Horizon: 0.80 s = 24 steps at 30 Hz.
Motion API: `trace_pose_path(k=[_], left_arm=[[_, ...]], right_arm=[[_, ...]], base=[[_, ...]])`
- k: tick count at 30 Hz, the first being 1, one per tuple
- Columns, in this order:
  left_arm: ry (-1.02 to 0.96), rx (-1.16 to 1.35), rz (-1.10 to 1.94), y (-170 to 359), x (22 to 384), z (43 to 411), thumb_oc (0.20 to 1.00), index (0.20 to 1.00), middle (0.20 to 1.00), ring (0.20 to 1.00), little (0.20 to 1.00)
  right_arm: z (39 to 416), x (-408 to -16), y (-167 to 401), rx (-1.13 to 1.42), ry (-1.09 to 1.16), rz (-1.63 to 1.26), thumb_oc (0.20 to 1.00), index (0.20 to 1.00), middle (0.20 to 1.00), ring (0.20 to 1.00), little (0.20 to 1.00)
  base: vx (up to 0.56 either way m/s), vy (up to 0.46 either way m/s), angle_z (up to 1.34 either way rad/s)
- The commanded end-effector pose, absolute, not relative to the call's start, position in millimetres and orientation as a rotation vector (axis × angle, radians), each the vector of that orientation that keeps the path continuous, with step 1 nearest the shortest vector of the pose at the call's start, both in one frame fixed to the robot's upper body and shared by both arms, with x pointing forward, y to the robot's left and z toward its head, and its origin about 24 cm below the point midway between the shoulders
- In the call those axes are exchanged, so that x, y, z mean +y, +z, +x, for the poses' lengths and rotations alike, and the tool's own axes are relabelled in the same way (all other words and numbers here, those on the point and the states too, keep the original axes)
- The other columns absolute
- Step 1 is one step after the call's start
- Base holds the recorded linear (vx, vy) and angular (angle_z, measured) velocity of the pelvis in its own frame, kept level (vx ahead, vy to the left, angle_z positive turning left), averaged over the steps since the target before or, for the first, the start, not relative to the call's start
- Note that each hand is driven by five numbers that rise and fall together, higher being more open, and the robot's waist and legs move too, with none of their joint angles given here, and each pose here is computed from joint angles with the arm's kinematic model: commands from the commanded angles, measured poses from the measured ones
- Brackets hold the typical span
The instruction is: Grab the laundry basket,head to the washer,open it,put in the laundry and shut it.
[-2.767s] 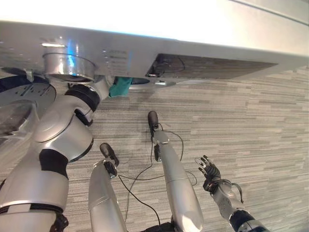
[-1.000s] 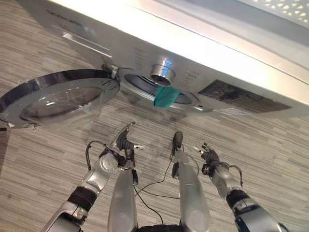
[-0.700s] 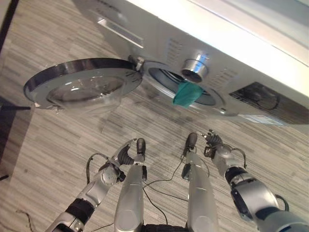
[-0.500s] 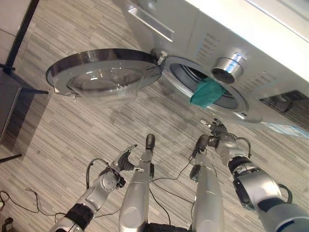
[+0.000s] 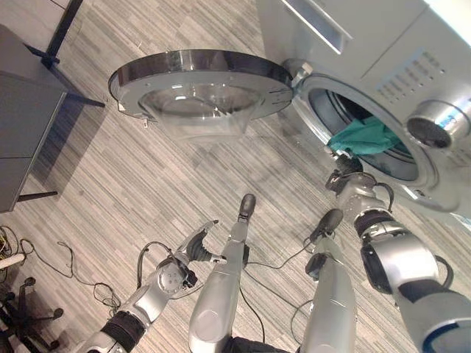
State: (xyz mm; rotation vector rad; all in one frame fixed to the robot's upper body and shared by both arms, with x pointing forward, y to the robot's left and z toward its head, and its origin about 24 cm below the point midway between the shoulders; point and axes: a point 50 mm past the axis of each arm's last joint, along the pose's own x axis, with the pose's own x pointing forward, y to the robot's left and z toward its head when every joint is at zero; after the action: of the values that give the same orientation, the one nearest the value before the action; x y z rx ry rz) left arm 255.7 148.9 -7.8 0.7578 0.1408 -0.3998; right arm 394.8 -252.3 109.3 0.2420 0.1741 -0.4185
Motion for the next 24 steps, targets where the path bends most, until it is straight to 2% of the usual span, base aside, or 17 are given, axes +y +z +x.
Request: trace_pose_path(k=[1, 6, 7, 8, 18, 21, 23, 24], left_arm=[[-0.441, 0.075, 0.747, -2.8, 139.2, 250.3, 1.000, 1.000, 1.000, 1.000, 1.000], [-0.429, 0.045, 0.747, 2.8, 139.3, 250.7, 1.000, 1.000, 1.000, 1.000, 1.000], [-0.421, 0.041, 0.748, 3.7, 140.1, 250.7, 1.000, 1.000, 1.000, 1.000, 1.000], [-0.419, 0.036, 0.748, 4.5, 139.8, 251.1, 1.000, 1.000, 1.000, 1.000, 1.000], [-0.397, -0.001, 0.764, 13.7, 144.5, 253.6, 1.000, 1.000, 1.000, 1.000, 1.000], [-0.377, -0.023, 0.768, 20.5, 149.4, 257.0, 1.000, 1.000, 1.000, 1.000, 1.000], [-0.376, -0.026, 0.768, 21.6, 149.4, 257.9, 1.000, 1.000, 1.000, 1.000, 1.000], [-0.371, -0.037, 0.762, 23.8, 150.5, 257.8, 1.000, 1.000, 1.000, 1.000, 1.000]], right_arm=[[384.6, -291.4, 121.9, 0.101, -0.557, 0.274, 1.000, 1.000, 1.000, 1.000, 1.000], [376.8, -324.3, 149.9, -0.014, -0.675, 0.367, 1.000, 1.000, 1.000, 1.000, 1.000], [375.1, -330.5, 157.0, -0.040, -0.698, 0.379, 0.476, 0.476, 0.476, 0.476, 0.476], [372.5, -336.9, 161.0, -0.053, -0.722, 0.386, 0.200, 0.200, 0.200, 0.200, 0.200], [374.7, -342.6, 199.4, -0.187, -0.704, 0.387, 0.200, 0.200, 0.200, 0.200, 0.200], [371.1, -343.8, 267.7, -0.460, -0.674, 0.477, 0.200, 0.200, 0.200, 0.200, 0.200], [371.0, -343.1, 268.7, -0.465, -0.676, 0.480, 0.200, 0.200, 0.200, 0.200, 0.200], [359.6, -344.9, 305.0, -0.631, -0.667, 0.489, 0.200, 0.200, 0.200, 0.200, 0.200]], base=[[0.01, -0.012, 0.18], [0.01, -0.034, 0.15], [0.00, -0.028, 0.15], [0.00, -0.028, 0.12], [0.00, -0.009, 0.02], [0.01, 0.022, -0.05], [-0.04, 0.025, -0.10], [-0.01, 0.031, -0.10]])
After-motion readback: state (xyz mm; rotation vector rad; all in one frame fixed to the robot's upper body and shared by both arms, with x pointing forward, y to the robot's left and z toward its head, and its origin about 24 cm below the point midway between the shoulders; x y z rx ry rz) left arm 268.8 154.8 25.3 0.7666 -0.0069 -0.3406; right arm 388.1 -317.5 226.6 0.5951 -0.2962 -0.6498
